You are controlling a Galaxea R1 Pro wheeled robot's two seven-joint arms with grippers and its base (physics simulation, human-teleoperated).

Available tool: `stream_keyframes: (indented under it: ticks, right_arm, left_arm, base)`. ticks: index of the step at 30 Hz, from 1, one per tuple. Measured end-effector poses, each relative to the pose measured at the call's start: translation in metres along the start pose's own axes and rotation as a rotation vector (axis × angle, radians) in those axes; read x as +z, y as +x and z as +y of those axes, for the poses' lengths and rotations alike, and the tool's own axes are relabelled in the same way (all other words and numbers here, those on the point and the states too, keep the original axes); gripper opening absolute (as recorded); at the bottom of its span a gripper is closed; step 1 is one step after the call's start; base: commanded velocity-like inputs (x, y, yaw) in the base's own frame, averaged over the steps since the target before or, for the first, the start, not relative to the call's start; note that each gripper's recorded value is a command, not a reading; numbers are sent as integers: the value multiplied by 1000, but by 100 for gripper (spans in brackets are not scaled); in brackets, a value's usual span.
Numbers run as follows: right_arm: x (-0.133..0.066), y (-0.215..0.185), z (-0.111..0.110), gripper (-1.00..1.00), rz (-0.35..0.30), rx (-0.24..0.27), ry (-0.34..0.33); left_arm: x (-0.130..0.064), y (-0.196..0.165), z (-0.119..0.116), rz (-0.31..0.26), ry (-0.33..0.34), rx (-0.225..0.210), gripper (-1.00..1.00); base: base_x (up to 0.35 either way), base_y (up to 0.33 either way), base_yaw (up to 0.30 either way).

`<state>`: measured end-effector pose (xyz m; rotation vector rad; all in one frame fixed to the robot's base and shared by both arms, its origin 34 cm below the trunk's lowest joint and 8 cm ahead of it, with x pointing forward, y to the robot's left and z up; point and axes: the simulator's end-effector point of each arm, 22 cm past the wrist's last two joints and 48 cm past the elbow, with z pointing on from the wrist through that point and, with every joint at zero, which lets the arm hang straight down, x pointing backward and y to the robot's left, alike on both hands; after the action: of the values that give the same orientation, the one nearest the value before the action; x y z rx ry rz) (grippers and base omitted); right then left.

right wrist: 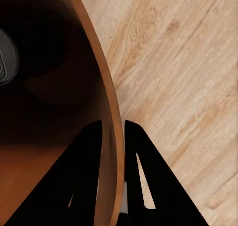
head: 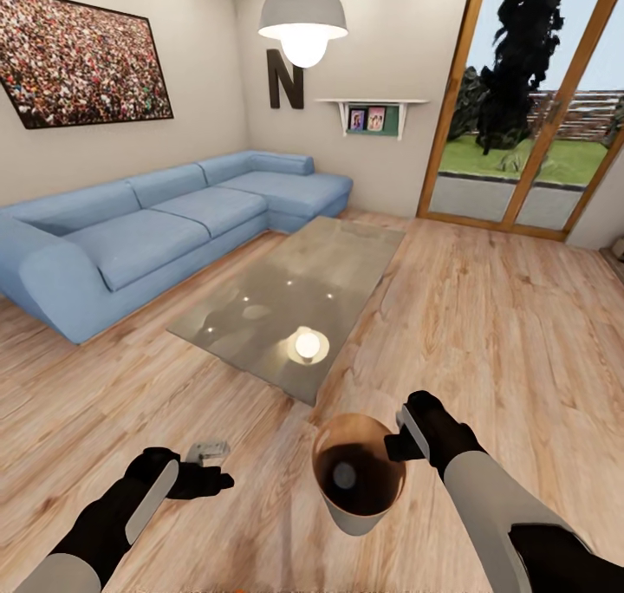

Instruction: Put the three can of soda from the living room inside the tash can in the kitchen.

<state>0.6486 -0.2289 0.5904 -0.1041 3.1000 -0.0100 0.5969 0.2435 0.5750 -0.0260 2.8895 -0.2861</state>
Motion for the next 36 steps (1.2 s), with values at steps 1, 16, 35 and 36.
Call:
stream_keyframes:
  ticks: [1, 16, 35, 36]
  right_arm:
    - [1, 0, 0, -100, 2, 1, -2]
    - [17, 6, 0, -100, 23, 0, -1]
    - [-68, -88, -8, -100, -337, 18, 18]
    - [-75, -93, -8, -100, -358, 22, 16]
  left_arm:
    - [1, 0, 0, 2, 0, -1, 100]
    - [13, 9, 3, 20, 1, -7, 100]
    - [20, 15, 5, 38, -2, -9, 100]
    - [20, 15, 5, 39, -2, -9, 100]
  base:
    - [0, 0, 0]
    - [0, 0, 0]
    - [0, 0, 0]
    - [0, 0, 0]
